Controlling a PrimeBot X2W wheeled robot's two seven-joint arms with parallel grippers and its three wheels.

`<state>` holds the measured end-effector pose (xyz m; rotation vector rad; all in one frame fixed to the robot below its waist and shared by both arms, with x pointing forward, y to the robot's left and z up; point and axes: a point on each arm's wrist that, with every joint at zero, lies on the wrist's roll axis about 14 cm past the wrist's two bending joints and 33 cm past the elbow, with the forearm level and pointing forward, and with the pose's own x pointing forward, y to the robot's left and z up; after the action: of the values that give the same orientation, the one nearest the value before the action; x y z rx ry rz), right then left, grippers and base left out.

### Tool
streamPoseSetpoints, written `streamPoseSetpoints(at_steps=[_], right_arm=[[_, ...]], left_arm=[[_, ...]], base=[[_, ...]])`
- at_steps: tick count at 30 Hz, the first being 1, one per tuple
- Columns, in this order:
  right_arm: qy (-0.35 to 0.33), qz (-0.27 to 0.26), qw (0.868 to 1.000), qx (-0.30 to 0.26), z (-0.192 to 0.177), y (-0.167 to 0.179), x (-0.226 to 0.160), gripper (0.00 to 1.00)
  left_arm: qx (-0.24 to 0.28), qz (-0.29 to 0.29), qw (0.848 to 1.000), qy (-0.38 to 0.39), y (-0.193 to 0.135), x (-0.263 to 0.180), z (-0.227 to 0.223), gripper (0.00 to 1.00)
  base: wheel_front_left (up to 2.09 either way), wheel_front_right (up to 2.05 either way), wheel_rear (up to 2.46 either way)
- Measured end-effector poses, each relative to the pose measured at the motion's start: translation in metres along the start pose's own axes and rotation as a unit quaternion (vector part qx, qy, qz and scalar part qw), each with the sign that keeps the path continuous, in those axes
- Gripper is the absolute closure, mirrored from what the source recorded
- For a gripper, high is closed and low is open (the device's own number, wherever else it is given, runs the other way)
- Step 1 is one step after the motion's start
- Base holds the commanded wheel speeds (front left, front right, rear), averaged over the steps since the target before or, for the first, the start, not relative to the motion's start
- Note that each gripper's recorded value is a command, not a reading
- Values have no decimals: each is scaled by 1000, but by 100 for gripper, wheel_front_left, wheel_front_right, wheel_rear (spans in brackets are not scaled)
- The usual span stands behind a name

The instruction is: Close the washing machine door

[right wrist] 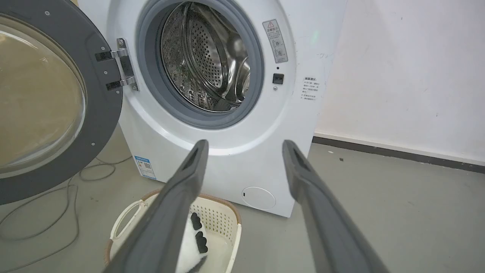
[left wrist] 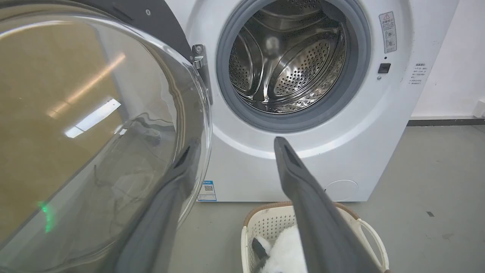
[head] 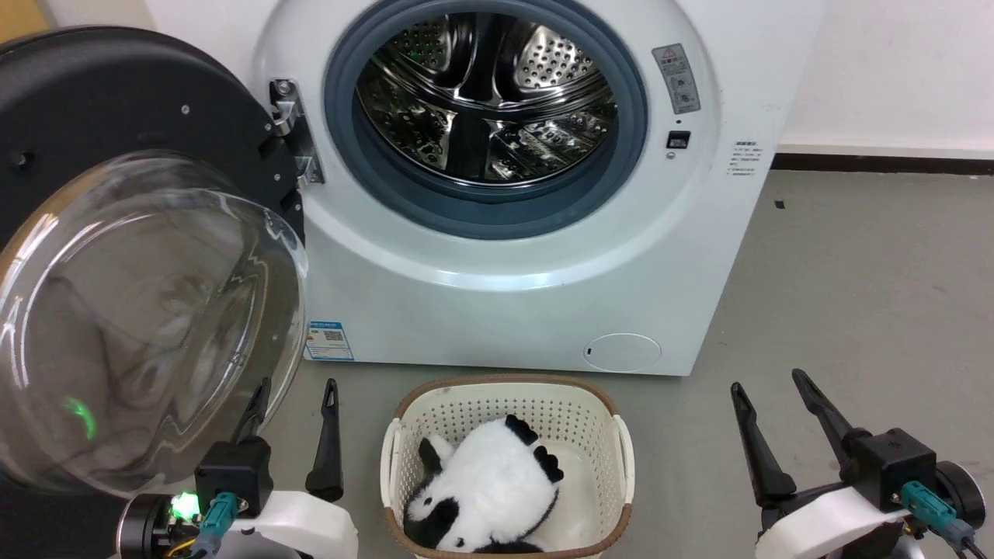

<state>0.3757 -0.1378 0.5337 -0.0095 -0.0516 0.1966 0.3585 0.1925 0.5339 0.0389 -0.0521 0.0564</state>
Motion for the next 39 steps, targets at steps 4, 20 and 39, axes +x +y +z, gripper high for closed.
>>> streamPoseSetpoints(at_steps=[4, 20, 39], right_arm=[[-5, 12, 1000, 2, 1, 7, 4, 0], [-22, 63, 998, 17, 6, 41, 16, 0], [-39, 136, 989, 30, 10, 90, 30, 0]], left_arm=[[1, 12, 1000, -5, 7, -4, 3, 0], [0, 61, 998, -21, 36, -26, 7, 0], [2, 128, 991, -43, 72, -57, 16, 0]], base=[[0, 0, 0], [0, 0, 0], [0, 0, 0]])
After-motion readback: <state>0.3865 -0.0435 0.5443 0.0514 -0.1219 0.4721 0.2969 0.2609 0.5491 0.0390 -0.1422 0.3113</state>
